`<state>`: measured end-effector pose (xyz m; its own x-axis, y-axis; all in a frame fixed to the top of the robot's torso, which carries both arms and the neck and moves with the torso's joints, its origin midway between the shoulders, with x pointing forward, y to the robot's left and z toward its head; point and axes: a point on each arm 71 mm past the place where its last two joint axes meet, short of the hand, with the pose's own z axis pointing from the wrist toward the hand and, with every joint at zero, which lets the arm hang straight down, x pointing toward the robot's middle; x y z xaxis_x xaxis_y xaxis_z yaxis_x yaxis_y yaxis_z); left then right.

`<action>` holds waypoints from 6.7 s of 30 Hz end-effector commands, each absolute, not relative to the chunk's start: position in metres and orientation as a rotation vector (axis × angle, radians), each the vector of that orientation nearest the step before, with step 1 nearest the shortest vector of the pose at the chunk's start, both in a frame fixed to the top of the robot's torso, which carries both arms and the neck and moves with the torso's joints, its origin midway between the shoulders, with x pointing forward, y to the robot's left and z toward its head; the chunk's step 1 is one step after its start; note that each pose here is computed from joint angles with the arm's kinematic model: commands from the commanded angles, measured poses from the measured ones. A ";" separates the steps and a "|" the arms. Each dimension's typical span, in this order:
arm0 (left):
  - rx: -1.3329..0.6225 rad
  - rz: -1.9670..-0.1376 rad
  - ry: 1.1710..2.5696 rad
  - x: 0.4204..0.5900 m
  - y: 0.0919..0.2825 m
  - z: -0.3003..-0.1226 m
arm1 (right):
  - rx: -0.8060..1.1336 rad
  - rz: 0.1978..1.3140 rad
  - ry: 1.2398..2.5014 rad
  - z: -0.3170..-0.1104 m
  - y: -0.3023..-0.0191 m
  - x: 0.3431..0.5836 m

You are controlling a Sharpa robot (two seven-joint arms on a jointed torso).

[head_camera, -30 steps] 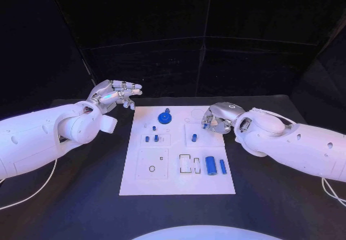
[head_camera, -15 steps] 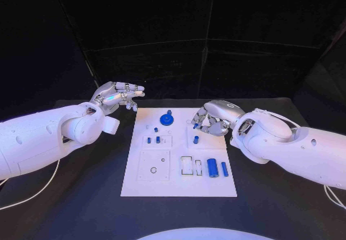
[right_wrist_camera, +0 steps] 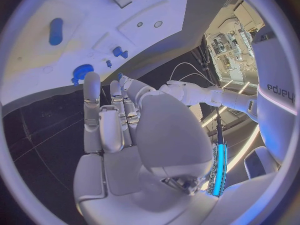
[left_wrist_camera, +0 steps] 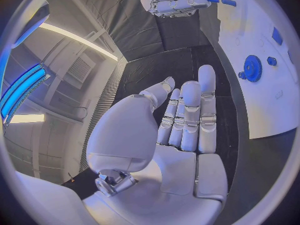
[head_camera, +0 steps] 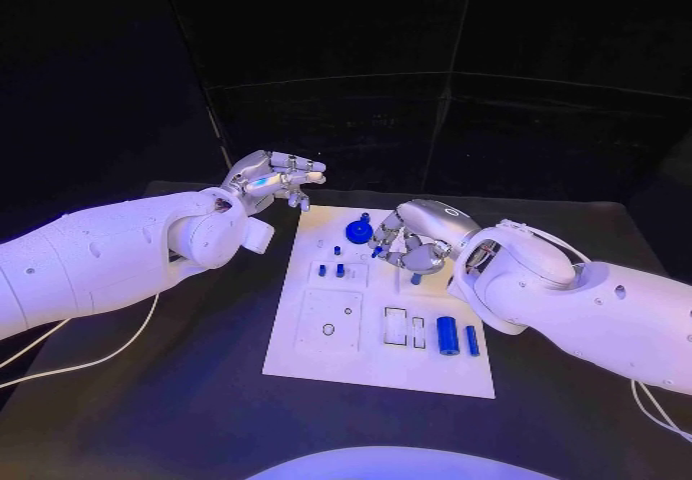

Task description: Assemble the parts on the task board

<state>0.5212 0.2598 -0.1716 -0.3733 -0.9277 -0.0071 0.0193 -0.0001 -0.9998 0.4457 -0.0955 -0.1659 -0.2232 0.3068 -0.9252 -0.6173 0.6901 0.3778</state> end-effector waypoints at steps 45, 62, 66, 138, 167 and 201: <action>-0.973 -1.538 1.496 0.520 0.245 -0.171 | -0.506 0.869 1.725 -0.239 -0.045 0.423; -0.976 -1.534 1.500 0.522 0.247 -0.171 | -0.490 0.878 1.674 -0.235 -0.046 0.421; -0.976 -1.534 1.502 0.522 0.247 -0.172 | -0.491 0.879 1.657 -0.233 -0.046 0.420; -0.974 -1.534 1.524 0.521 0.247 -0.173 | -0.604 0.741 1.670 -0.236 -0.042 0.417; -0.976 -1.533 1.532 0.522 0.247 -0.173 | -0.618 0.778 1.681 -0.236 -0.034 0.414; -0.978 -1.534 1.543 0.521 0.245 -0.174 | -0.583 0.803 1.703 -0.238 -0.035 0.416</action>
